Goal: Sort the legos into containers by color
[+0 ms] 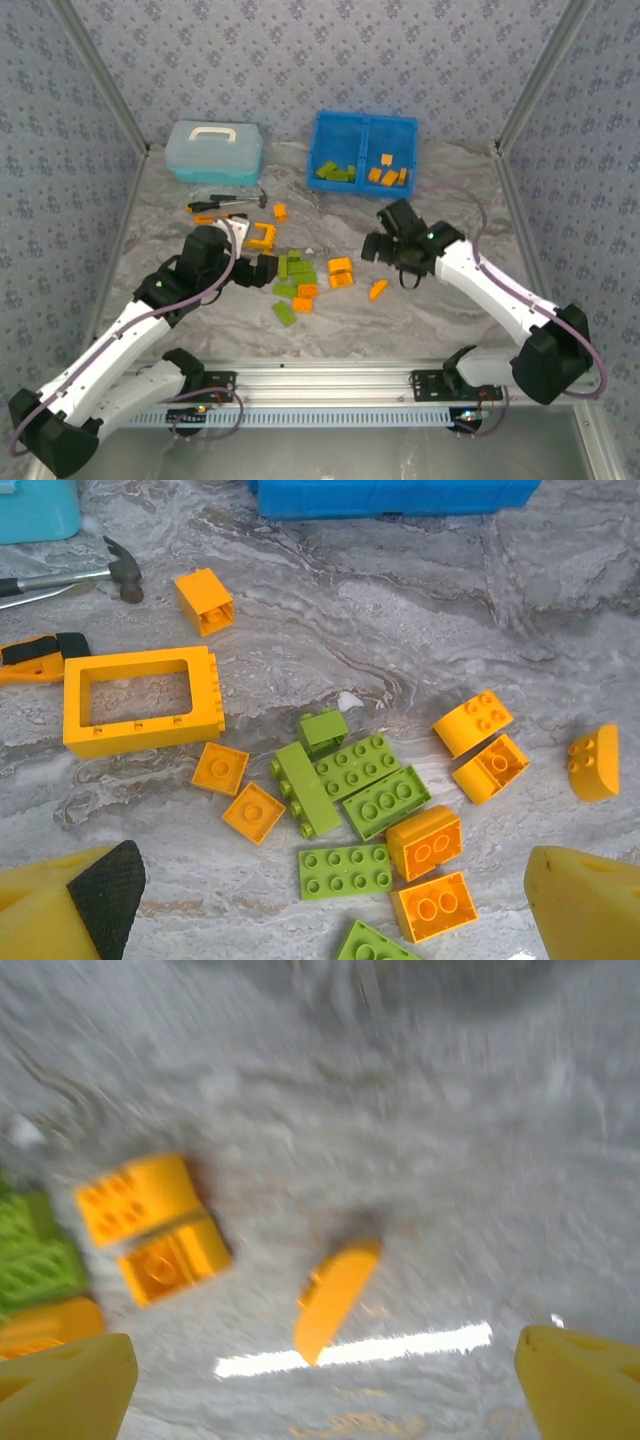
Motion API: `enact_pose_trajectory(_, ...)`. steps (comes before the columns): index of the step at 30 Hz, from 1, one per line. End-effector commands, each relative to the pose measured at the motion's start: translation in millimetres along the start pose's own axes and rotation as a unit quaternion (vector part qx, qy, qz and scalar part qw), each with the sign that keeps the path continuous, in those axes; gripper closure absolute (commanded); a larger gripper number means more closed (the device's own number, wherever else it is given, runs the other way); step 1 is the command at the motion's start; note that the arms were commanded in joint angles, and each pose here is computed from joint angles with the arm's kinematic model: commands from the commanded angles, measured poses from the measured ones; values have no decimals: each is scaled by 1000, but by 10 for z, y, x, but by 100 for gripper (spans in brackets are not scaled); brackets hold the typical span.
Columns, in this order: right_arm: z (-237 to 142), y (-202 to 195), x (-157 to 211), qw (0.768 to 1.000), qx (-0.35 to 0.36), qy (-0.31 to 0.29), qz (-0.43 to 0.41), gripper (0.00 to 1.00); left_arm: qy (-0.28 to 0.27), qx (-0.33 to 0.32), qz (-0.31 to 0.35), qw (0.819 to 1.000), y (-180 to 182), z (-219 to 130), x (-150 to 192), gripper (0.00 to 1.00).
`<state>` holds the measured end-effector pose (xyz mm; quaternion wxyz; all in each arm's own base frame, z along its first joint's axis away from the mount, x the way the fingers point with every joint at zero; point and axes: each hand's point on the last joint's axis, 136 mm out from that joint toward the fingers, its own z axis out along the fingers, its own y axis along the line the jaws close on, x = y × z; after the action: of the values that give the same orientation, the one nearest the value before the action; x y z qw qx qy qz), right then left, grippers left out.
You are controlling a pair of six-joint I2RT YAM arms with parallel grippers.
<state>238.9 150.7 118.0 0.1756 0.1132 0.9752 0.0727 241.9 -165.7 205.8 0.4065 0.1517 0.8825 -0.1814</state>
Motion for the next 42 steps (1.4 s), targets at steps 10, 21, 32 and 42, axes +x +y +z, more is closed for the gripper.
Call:
enact_pose_trajectory(10, 719, 66, 394, 997, 47, 52, 34, 17, -18, 20, -16, 1000, -83, 63, -117, 1)
enact_pose_trajectory(21, 859, -58, 412, 996, 77, 50, 24, 57, -18, 20, -13, 1000, -82, 83, -113, 1)
enact_pose_trajectory(32, 123, 47, -314, 994, 44, -94, -35, 79, -7, 37, -14, 999, -172, 163, -172, 1)
enact_pose_trajectory(42, 71, 386, -2210, 973, 21, -227, -32, 78, -7, 58, -48, 997, -251, 49, -188, 1)
